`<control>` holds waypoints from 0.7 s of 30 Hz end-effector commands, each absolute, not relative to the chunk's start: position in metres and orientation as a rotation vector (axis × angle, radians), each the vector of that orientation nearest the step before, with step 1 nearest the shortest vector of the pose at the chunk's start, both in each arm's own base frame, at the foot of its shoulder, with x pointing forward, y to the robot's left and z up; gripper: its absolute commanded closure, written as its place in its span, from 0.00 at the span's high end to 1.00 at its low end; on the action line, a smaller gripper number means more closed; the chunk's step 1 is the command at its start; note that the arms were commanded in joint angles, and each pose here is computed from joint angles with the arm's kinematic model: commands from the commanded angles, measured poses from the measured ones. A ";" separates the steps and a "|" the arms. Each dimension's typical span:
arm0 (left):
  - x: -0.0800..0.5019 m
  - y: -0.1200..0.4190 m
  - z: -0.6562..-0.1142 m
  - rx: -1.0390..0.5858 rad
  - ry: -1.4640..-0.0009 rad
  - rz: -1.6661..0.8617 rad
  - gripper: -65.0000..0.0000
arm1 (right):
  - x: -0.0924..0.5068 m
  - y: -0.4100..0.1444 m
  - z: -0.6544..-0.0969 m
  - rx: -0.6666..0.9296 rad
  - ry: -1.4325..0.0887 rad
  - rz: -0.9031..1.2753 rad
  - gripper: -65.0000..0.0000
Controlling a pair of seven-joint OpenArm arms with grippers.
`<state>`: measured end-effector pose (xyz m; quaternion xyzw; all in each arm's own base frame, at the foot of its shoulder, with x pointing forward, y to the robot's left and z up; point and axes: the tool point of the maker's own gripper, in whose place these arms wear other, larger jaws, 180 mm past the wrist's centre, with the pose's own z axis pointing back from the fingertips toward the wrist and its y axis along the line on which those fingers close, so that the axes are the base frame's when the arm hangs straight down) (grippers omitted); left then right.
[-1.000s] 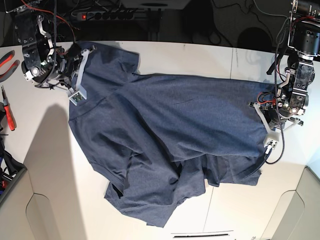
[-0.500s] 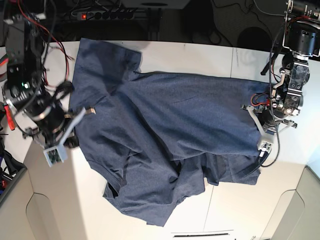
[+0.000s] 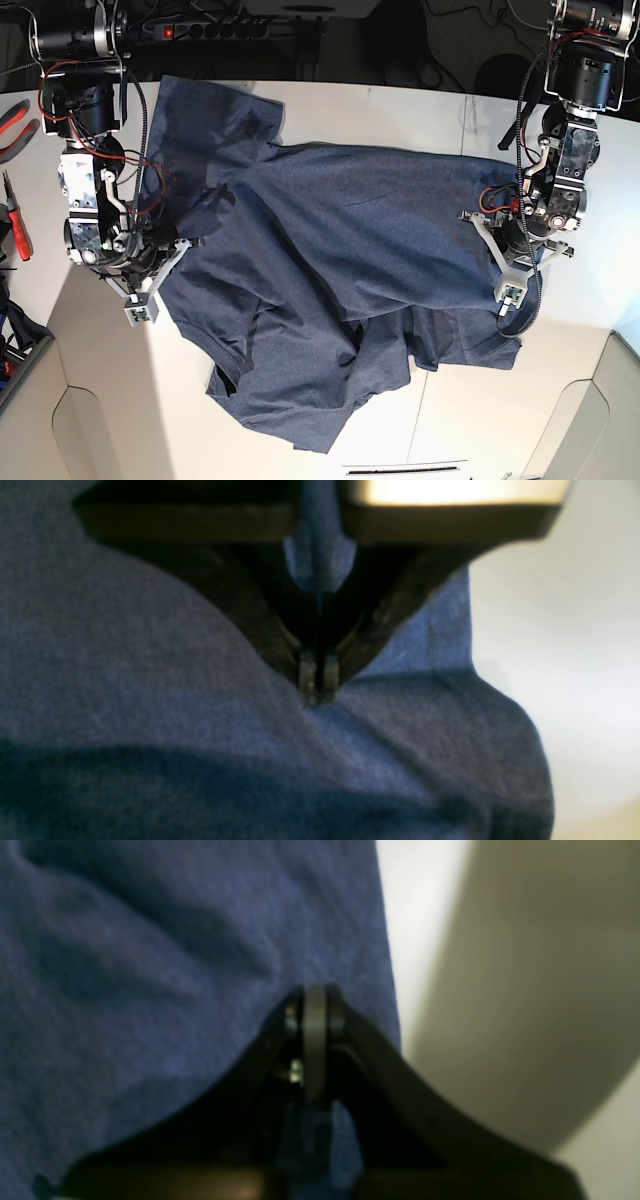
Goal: Layout the t-shirt on the table in an organized manner, then fold the t-shirt properly
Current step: 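Drag the held shirt edges with both grippers to spread the shirt wide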
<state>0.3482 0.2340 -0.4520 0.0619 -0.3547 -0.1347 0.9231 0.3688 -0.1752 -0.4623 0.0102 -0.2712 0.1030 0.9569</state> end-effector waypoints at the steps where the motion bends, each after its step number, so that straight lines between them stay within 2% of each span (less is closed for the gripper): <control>1: 0.359 0.240 -0.440 0.150 -0.760 -0.279 0.00 | 0.372 -0.188 -0.457 -0.015 -0.538 0.209 0.00; 5: 0.356 0.244 -0.441 0.166 -0.744 -0.287 0.00 | 0.342 -0.223 -0.472 -0.094 -0.409 0.173 0.00; 11: 0.356 0.258 -0.439 0.239 -0.739 -0.267 0.00 | 0.314 -0.268 -0.480 -0.197 -0.345 0.114 0.00; 17: 0.355 0.259 -0.440 0.242 -0.730 -0.267 0.00 | 0.302 -0.277 -0.476 -0.155 -0.321 0.009 0.00; 21: 0.348 0.262 -0.447 0.248 -0.675 -0.259 0.00 | 0.309 -0.267 -0.457 -0.121 -0.364 0.015 0.00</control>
